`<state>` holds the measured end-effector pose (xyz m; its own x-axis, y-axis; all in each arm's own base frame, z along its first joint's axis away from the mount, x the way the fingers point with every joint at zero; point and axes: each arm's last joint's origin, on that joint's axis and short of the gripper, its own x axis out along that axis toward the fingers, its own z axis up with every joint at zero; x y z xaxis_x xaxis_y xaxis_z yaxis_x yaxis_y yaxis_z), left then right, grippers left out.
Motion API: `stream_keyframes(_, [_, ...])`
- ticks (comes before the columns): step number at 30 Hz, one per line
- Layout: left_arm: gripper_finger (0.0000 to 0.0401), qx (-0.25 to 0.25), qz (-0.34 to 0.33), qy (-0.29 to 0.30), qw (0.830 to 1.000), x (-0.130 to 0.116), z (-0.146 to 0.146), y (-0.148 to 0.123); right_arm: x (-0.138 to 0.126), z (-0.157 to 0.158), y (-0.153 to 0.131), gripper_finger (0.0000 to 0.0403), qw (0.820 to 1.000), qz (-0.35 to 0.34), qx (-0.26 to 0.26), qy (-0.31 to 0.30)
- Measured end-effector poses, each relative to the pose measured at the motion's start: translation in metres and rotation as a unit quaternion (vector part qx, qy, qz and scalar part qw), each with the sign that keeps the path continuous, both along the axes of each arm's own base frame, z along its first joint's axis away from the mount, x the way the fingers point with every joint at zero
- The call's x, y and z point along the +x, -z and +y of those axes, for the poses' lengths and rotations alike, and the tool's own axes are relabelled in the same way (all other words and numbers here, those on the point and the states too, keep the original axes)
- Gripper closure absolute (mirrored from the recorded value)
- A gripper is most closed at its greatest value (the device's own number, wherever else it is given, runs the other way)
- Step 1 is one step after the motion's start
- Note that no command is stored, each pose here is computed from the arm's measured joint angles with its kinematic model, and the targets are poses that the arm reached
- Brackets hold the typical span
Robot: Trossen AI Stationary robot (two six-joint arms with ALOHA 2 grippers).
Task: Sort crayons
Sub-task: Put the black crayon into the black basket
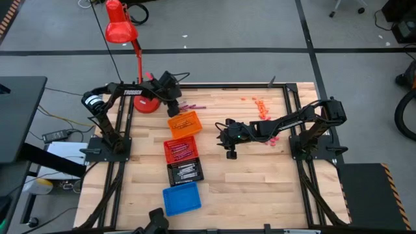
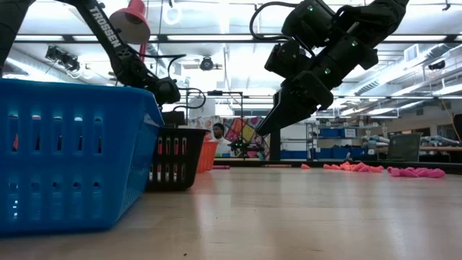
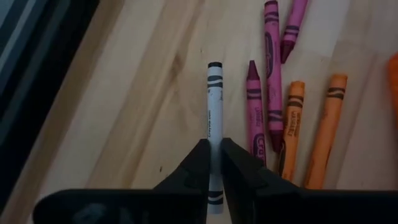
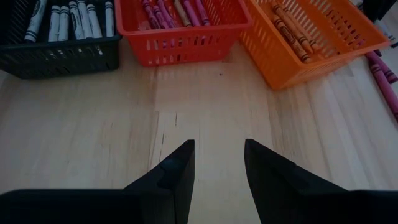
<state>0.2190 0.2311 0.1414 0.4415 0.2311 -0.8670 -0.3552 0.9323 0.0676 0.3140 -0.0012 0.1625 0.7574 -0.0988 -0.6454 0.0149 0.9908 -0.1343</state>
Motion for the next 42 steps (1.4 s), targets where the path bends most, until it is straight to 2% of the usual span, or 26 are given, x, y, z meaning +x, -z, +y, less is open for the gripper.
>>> stream_keyframes(13, [0.0363, -0.022, 0.016, 0.009, 1.0, 0.012, 0.003, -0.026, 0.0, 0.0, 0.0, 0.026, 1.0, 0.0, 0.0, 0.0])
stream_keyframes(21, [0.0362, -0.003, -0.011, 0.054, 0.998, 0.034, -0.025, -0.074, -0.003, -0.002, 0.002, 0.026, 0.999, 0.019, -0.023, 0.018])
stream_keyframes(27, [0.0362, -0.001, -0.054, 0.088, 0.995, 0.043, -0.072, -0.111, -0.006, -0.004, 0.006, 0.026, 0.997, 0.044, -0.045, 0.043])
stream_keyframes(32, [0.0362, -0.066, -0.078, 0.129, 0.986, 0.049, -0.123, -0.128, -0.006, -0.003, 0.006, 0.026, 0.997, 0.045, -0.05, 0.047])
stream_keyframes(34, [0.0362, -0.103, -0.084, 0.135, 0.982, 0.054, -0.144, -0.13, -0.007, -0.003, 0.006, 0.026, 0.997, 0.045, -0.048, 0.05])
stream_keyframes(37, [0.0362, -0.147, -0.059, 0.139, 0.977, 0.059, -0.175, -0.127, -0.007, -0.004, 0.006, 0.026, 0.997, 0.045, -0.044, 0.055])
stream_keyframes(42, [0.0362, -0.171, -0.017, 0.164, 0.971, 0.064, -0.225, -0.116, -0.007, -0.003, 0.004, 0.026, 0.997, 0.043, -0.036, 0.061])
